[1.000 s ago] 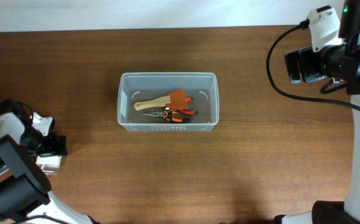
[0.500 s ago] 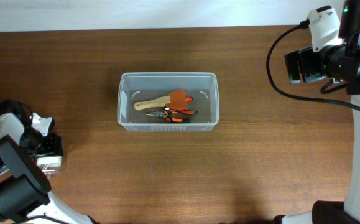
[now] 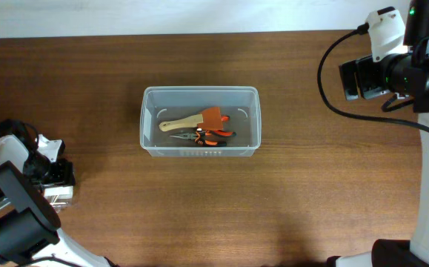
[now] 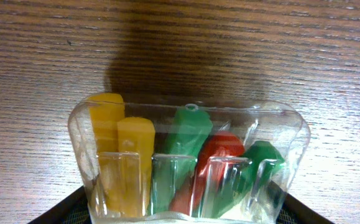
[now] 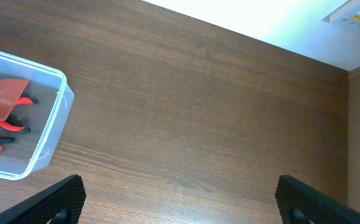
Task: Pack container
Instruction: 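Lower the left gripper and grasp the clear case of colored bits, then lift the bit case and lower it into the container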
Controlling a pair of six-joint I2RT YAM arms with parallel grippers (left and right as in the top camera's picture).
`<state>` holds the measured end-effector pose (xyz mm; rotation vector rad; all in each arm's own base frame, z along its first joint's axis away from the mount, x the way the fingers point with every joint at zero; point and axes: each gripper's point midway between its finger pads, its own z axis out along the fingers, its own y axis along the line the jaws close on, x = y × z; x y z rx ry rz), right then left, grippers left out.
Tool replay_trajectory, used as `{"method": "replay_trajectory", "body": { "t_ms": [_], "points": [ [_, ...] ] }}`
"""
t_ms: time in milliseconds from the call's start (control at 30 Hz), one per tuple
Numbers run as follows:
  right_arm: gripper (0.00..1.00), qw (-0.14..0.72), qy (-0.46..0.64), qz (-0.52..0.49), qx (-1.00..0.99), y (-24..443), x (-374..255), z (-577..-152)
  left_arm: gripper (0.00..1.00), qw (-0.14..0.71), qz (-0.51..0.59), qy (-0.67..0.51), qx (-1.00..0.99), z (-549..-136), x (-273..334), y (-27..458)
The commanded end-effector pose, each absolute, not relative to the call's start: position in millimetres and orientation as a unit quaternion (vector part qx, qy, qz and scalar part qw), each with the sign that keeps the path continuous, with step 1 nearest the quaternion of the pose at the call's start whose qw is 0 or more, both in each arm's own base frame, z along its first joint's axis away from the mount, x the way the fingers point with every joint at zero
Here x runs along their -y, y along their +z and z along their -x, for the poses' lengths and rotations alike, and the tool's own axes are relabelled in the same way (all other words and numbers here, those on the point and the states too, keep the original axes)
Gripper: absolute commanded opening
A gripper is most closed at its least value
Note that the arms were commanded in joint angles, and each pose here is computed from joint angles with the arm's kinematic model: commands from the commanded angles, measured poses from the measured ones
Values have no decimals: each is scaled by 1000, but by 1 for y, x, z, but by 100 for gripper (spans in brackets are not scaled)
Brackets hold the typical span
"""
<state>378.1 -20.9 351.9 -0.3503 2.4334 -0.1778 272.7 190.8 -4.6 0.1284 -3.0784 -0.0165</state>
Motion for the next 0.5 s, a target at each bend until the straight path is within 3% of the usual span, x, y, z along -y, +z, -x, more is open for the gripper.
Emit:
{"method": "replay_trajectory", "body": {
  "t_ms": [0,100,167,467],
  "points": [
    [98,330,-72,127,-933,351,25,-378,20,40,-40,47,997,-266,-169,-23],
    [99,330,-72,127,-933,351,25,-378,13,36,-46,45,997,-269,-171,-21],
    [98,330,-72,127,-933,351,25,-378,2,31,-65,40,997,-275,-175,-17],
    [98,330,-72,127,-933,351,25,-378,2,-39,-57,17,997,-331,-178,61]
  ]
}}
